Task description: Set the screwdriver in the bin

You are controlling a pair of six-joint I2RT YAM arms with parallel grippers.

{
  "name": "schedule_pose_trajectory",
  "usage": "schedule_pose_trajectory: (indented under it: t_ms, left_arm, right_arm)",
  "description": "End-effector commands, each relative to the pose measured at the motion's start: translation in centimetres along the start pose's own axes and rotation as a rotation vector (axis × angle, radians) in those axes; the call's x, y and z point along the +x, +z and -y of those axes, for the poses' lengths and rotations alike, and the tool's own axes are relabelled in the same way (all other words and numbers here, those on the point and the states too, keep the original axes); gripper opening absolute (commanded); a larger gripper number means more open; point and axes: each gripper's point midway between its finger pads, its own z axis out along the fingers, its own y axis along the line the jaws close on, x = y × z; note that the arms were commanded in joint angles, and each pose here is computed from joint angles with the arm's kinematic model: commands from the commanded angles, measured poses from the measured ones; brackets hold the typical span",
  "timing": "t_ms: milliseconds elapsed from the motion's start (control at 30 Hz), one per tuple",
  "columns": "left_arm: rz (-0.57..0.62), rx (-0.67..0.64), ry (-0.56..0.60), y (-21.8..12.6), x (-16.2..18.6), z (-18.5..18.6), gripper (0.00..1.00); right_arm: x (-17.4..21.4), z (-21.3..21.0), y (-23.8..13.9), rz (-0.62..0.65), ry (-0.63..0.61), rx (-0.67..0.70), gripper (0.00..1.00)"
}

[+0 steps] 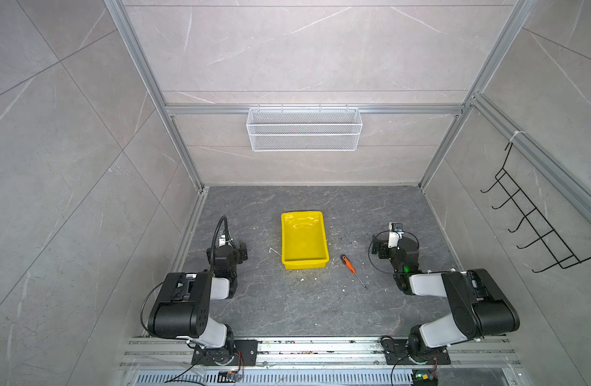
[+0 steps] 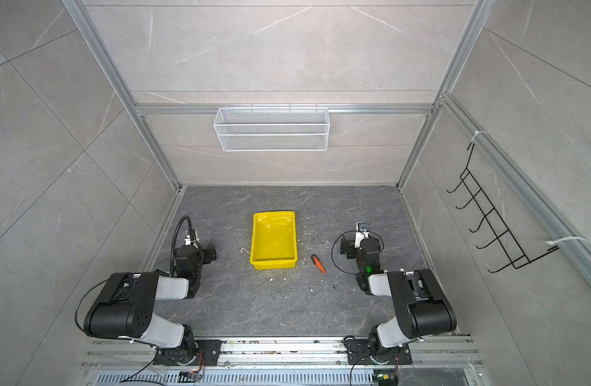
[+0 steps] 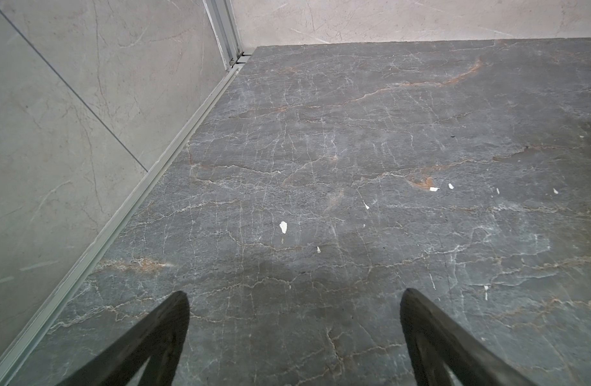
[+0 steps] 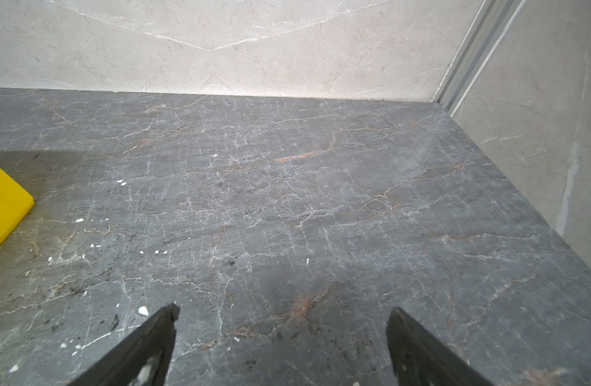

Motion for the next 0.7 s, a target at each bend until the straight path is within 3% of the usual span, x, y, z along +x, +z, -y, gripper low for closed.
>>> schedule_pose_trajectory:
  t_ms: [0,433,600,667]
  left_arm:
    - [0.048,0.014,-0.034,0.4,-2.0,0.1,1.00]
    - [0.060,0.019,-0.025,0.1,-2.1,0.2,1.00]
    - [0.104,0.014,0.008,-2.0,-4.2,0.6,1.00]
    - [0.051,0.019,0.009,-3.0,-5.3,1.2,1.00]
  right_arm:
    - [-0.3,-0.3,0.1,0.013,-0.010,-0.013,0.99]
    - [-0.7,0.0,-0.3,0.030,-0.002,0.008,0.99]
    - [-1.9,0.1,-2.4,0.099,-0.002,-0.001,0.99]
    - [-2.5,0.9,-3.5,0.113,0.026,0.037,0.99]
